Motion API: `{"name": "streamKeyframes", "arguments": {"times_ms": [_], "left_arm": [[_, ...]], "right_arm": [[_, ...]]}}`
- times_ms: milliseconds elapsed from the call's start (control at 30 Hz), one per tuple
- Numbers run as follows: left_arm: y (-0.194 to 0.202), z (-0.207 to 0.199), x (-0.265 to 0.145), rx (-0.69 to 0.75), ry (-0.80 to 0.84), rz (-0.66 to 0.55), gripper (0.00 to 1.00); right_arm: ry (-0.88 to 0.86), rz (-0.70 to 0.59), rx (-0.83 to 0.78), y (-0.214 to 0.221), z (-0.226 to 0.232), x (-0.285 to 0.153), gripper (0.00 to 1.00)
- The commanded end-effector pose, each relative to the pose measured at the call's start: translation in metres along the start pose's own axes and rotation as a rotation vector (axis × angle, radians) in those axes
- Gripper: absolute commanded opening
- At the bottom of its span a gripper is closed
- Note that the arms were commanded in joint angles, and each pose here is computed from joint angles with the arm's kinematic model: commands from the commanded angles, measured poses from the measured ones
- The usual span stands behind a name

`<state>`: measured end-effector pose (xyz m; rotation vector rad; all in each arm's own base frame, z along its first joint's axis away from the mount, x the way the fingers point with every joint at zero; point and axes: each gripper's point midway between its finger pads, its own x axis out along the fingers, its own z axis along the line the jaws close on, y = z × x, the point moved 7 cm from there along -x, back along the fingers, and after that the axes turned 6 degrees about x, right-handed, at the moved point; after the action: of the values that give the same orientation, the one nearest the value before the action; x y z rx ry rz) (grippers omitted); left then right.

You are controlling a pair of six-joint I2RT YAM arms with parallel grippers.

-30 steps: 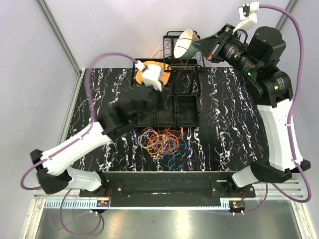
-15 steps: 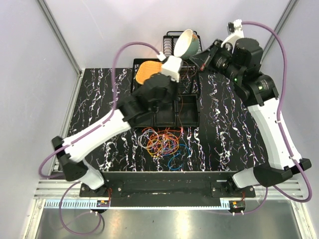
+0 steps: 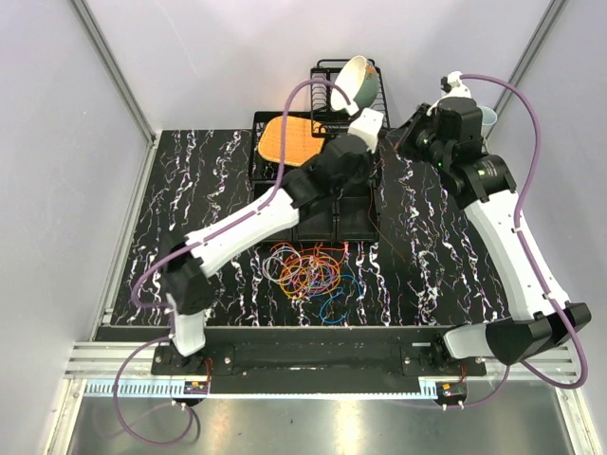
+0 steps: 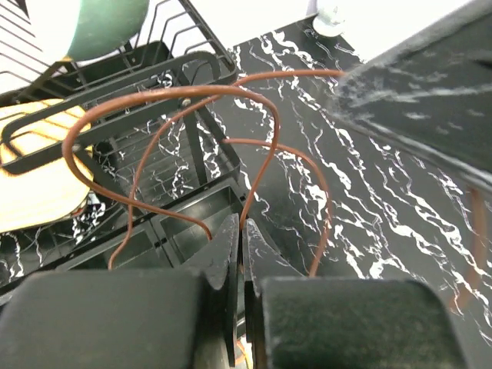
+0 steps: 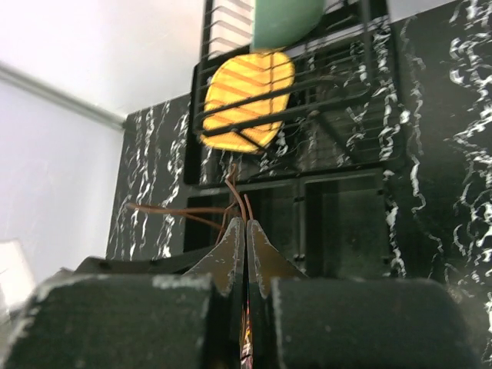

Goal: Untangle the cables

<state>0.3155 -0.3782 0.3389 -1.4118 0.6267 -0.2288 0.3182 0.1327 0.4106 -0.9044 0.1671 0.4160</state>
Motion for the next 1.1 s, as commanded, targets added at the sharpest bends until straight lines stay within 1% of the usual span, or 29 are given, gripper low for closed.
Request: {"name": "streamKeyframes", "arguments": {"times_ms": [0, 33, 67, 100, 167, 333, 500, 533, 667, 767, 900, 1067], "left_arm": [[-0.029, 0.0, 0.022, -0.015, 0.005, -0.079, 0.0], [-0.029, 0.0, 0.026, -0.007, 0.003, -0.069, 0.0], [-0.04, 0.001, 0.025, -0.009, 0.006, -0.093, 0.0], [-0.036, 0.0, 0.033, 0.012, -0.002, -0.081, 0.0], [-0.043, 0.002, 0.034, 0.025, -0.016, -0.093, 0.0], [-0.045, 0.009, 0.041, 0.082, -0.061, -0.104, 0.0], [-0.036, 0.024, 0.049, 0.124, -0.203, -0.095, 0.0], [-0.032, 0.028, 0.051, 0.15, -0.243, -0.085, 0.0], [-0.034, 0.037, 0.055, 0.213, -0.324, -0.092, 0.0], [-0.037, 0.042, 0.054, 0.266, -0.354, -0.089, 0.0], [-0.045, 0.047, 0.047, 0.285, -0.394, -0.113, 0.0], [-0.039, 0.048, 0.054, 0.317, -0.415, -0.107, 0.0]], "right_arm": [[-0.042, -0.062, 0.016, -0.018, 0.0, 0.009, 0.0], [-0.061, -0.054, 0.018, -0.019, 0.001, 0.009, 0.0], [-0.058, -0.058, 0.024, -0.022, -0.001, 0.011, 0.0], [-0.062, -0.061, 0.025, -0.024, 0.0, 0.013, 0.0], [-0.065, -0.061, 0.03, -0.027, -0.001, 0.016, 0.0], [-0.095, -0.057, 0.048, -0.031, 0.004, 0.024, 0.0], [-0.124, -0.033, 0.08, -0.025, 0.0, 0.036, 0.0], [-0.15, -0.037, 0.079, -0.025, 0.001, 0.037, 0.0], [-0.16, -0.018, 0.099, -0.018, -0.007, 0.047, 0.0], [-0.174, 0.0, 0.115, -0.017, -0.007, 0.053, 0.0], [-0.187, 0.01, 0.123, -0.019, -0.004, 0.059, 0.0], [-0.193, 0.019, 0.126, -0.014, -0.007, 0.067, 0.0]]}}
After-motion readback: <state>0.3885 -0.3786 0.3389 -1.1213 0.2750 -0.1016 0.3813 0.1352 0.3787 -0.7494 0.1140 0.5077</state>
